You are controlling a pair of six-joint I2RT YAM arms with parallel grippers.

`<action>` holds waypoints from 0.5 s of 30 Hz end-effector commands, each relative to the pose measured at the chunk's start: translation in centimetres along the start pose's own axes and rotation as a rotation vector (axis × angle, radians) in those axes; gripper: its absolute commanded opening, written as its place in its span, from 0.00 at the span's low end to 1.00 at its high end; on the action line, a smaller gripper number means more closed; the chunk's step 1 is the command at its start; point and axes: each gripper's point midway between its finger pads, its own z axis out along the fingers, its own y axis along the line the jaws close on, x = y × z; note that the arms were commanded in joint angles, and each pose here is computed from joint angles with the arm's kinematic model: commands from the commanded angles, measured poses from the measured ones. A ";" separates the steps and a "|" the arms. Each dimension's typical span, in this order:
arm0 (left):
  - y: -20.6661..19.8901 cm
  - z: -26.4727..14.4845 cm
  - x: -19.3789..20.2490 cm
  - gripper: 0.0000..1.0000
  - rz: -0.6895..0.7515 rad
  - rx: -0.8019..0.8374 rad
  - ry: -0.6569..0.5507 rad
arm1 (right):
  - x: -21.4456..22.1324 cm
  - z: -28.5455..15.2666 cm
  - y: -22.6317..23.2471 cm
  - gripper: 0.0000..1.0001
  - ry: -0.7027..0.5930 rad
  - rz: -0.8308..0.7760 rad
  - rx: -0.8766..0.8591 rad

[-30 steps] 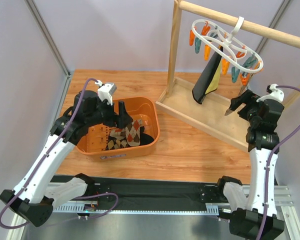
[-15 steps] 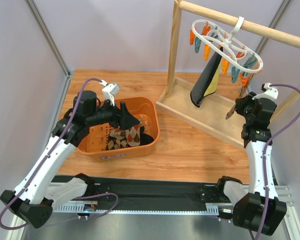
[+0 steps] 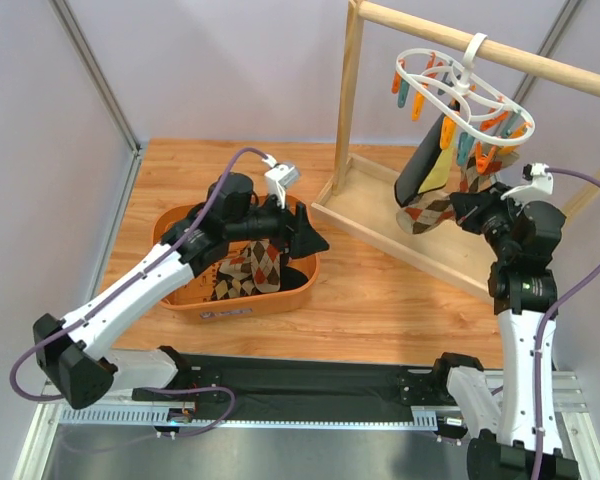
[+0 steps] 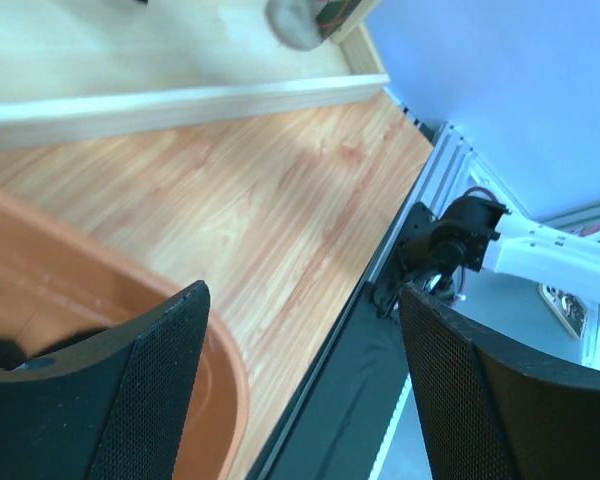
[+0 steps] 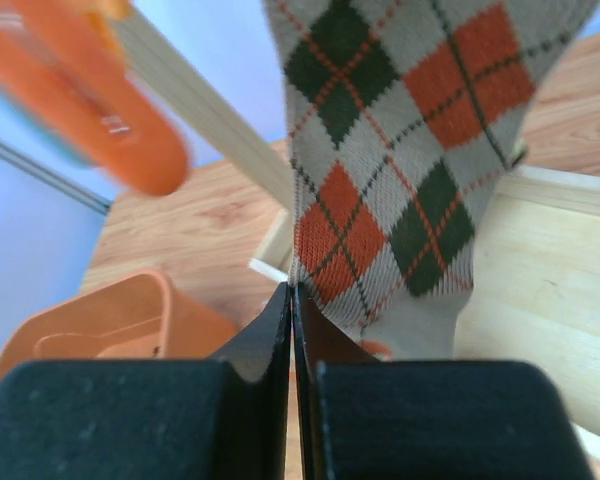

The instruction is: Remove the socks clipped to the hanger

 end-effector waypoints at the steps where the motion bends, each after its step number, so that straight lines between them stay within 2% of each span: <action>1: -3.5 1.3 -4.8 0.84 0.110 0.129 -0.144 | -0.7 -2.1 3.6 0.00 0.025 0.071 -0.110; 6: -4.3 4.9 -6.3 0.84 0.137 0.206 -0.128 | -1.3 -4.0 7.1 0.00 0.032 0.124 -0.257; 11: -6.0 7.2 -5.4 0.86 0.157 0.332 -0.084 | -2.4 -6.1 9.7 0.00 0.007 0.146 -0.356; 15: -7.8 8.0 -6.3 0.90 0.191 0.439 -0.130 | -2.6 -6.8 10.9 0.00 0.010 0.189 -0.412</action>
